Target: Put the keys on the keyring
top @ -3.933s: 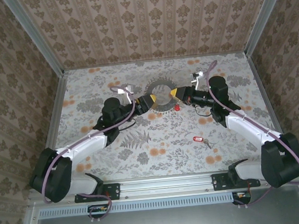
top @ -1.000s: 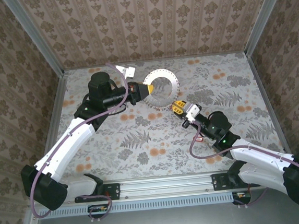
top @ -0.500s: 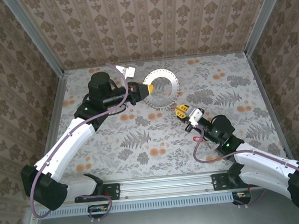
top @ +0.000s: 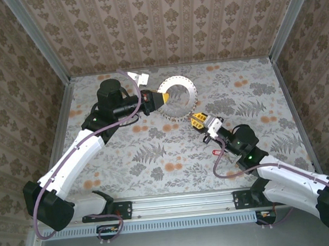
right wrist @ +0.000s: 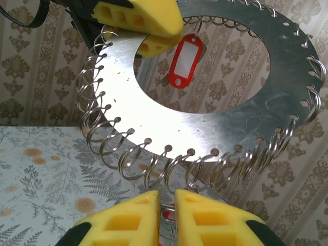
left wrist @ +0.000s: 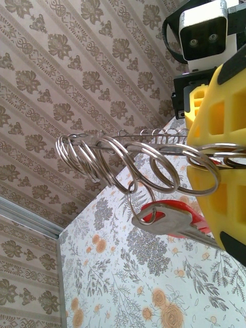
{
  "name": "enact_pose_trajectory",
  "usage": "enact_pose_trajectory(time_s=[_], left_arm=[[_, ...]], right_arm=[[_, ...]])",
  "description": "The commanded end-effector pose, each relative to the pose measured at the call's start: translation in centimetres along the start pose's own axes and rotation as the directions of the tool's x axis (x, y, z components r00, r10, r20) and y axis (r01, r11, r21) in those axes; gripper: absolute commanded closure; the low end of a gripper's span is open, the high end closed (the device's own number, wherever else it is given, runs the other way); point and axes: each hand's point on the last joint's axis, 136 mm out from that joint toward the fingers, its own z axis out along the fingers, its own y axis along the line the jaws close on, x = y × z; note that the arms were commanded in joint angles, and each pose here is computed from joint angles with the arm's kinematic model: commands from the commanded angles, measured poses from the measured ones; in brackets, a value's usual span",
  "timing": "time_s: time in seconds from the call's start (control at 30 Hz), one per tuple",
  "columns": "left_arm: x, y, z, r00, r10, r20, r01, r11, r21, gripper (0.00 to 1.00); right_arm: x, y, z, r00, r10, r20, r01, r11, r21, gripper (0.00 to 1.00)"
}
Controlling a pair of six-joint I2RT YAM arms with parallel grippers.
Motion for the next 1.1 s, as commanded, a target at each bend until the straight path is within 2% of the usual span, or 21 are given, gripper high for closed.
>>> enact_pose_trajectory(time_s=[0.0, 0.37, 0.6, 0.8, 1.07], left_arm=[[-2.0, -1.8, -0.6, 0.997, 0.063, 0.044, -0.065, 0.997, 0.043, 1.0], [-2.0, -1.7, -0.6, 0.997, 0.061, 0.046, -0.063, 0.997, 0.043, 1.0], [-2.0, -1.7, -0.6, 0.997, 0.057, 0.047, -0.059, 0.997, 0.044, 1.0], [-2.0, -1.6, -0.5, 0.997, 0.055, 0.047, -0.057, 0.998, 0.042, 1.0], [-2.0, -1.7, -0.5, 0.997, 0.053, 0.05, -0.056, 0.998, 0.042, 1.0]], right_arm=[[-2.7, -0.3, 0.6, 0.996, -0.025, 0.083, 0.026, 1.0, -0.009, 0.83], [-3.0, -0.4, 1.0, 0.995, -0.037, 0.091, 0.038, 0.999, -0.008, 0.84], [-2.5, -1.0, 1.2, 0.997, -0.05, 0.067, 0.048, 0.999, 0.025, 0.83], [-2.9, -0.5, 1.3, 0.996, -0.053, 0.077, 0.053, 0.999, -0.001, 0.79], [-1.9, -1.3, 1.7, 0.998, -0.065, 0.027, 0.063, 0.996, 0.065, 0.77]])
